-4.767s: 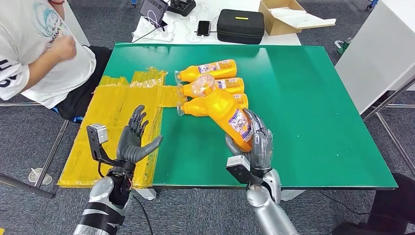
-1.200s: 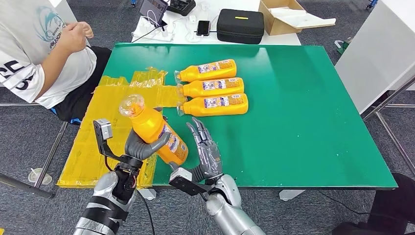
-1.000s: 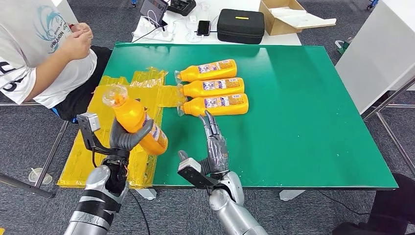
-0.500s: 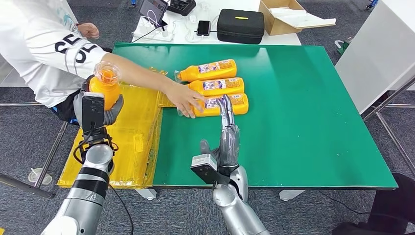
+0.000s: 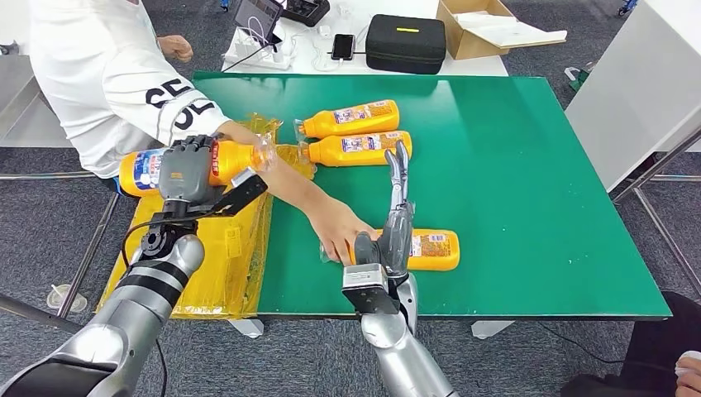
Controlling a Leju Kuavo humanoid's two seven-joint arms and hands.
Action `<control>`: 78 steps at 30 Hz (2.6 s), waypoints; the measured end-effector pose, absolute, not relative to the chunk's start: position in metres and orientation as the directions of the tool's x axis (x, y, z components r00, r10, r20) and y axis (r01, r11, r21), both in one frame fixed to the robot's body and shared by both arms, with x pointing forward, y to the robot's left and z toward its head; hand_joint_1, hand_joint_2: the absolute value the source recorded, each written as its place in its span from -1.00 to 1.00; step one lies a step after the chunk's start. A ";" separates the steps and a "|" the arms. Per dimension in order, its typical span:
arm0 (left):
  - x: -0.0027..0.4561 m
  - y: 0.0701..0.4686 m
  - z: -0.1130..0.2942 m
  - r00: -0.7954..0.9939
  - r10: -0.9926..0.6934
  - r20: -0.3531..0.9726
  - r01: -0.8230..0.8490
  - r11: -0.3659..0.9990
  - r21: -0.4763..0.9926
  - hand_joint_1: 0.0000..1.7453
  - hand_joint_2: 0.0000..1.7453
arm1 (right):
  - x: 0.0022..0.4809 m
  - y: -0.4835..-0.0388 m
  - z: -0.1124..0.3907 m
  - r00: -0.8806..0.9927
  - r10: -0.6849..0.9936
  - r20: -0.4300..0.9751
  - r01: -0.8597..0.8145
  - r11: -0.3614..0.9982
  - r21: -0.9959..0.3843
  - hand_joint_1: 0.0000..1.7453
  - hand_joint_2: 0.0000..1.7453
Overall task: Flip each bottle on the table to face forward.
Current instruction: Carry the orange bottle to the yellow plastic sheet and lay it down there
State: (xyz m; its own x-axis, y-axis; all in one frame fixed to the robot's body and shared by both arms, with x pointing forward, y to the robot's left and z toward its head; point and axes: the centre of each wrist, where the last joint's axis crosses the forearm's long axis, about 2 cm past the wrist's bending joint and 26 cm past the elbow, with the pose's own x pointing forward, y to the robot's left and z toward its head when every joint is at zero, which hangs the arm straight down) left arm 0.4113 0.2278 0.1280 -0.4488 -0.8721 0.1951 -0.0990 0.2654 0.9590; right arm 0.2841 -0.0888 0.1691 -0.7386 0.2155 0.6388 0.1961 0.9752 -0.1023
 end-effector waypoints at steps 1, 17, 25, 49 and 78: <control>0.411 0.234 0.124 -0.446 -0.877 0.176 -0.066 0.229 0.971 1.00 1.00 | 0.284 -0.089 0.169 -0.740 0.207 0.640 0.186 0.977 -0.101 -1.00 1.00; 0.393 0.314 0.085 -0.320 -0.938 0.131 0.167 0.080 0.983 1.00 1.00 | 0.281 -0.088 0.165 -0.752 0.162 0.639 0.112 0.987 -0.118 -1.00 1.00; 0.387 0.324 0.076 -0.301 -0.940 0.157 0.239 0.085 0.967 1.00 1.00 | 0.280 -0.086 0.165 -0.753 0.152 0.640 0.096 0.988 -0.122 -1.00 1.00; 0.355 0.286 0.040 -0.329 -0.803 0.497 0.420 0.346 0.839 -1.00 -1.00 | 0.283 -0.081 0.155 -0.732 0.141 0.666 0.041 0.986 -0.163 -1.00 1.00; 0.365 0.277 0.054 -0.279 -0.505 0.817 0.452 0.681 0.576 -1.00 -1.00 | 0.284 -0.082 0.147 -0.711 0.161 0.685 0.043 0.981 -0.187 -1.00 1.00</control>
